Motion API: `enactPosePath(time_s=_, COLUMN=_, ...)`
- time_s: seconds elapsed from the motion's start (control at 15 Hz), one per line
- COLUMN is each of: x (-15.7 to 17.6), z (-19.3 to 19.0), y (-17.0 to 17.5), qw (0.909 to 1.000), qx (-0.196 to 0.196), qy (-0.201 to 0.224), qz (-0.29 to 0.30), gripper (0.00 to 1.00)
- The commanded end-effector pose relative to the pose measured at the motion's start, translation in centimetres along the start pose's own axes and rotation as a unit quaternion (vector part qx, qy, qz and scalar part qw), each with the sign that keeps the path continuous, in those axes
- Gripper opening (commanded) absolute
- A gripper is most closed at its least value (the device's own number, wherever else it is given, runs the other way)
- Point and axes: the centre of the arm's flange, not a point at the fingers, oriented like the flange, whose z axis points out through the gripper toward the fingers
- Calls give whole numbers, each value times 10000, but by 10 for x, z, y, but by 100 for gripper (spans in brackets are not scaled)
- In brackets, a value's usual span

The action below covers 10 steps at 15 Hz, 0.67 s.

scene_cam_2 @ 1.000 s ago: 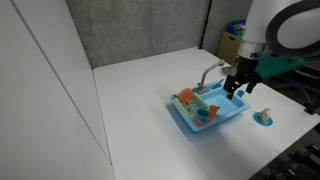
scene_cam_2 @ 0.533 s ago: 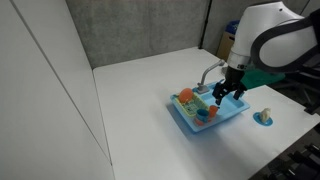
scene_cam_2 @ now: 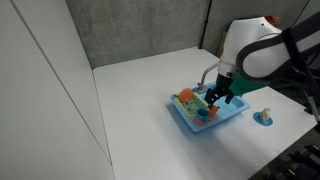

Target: Remove the blue cup from the orange cup and put it in the sink

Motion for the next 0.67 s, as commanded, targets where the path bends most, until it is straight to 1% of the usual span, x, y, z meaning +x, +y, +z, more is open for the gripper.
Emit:
enactPosePath(time_s=0.0, x=23, z=3, y=-11, qw=9999, qx=-88, qy=46, qz=122, gripper=100)
enactPosePath(time_s=0.6, x=40, z=26, y=-27, qw=9997, qx=-218, qy=-30, qz=67, gripper=100)
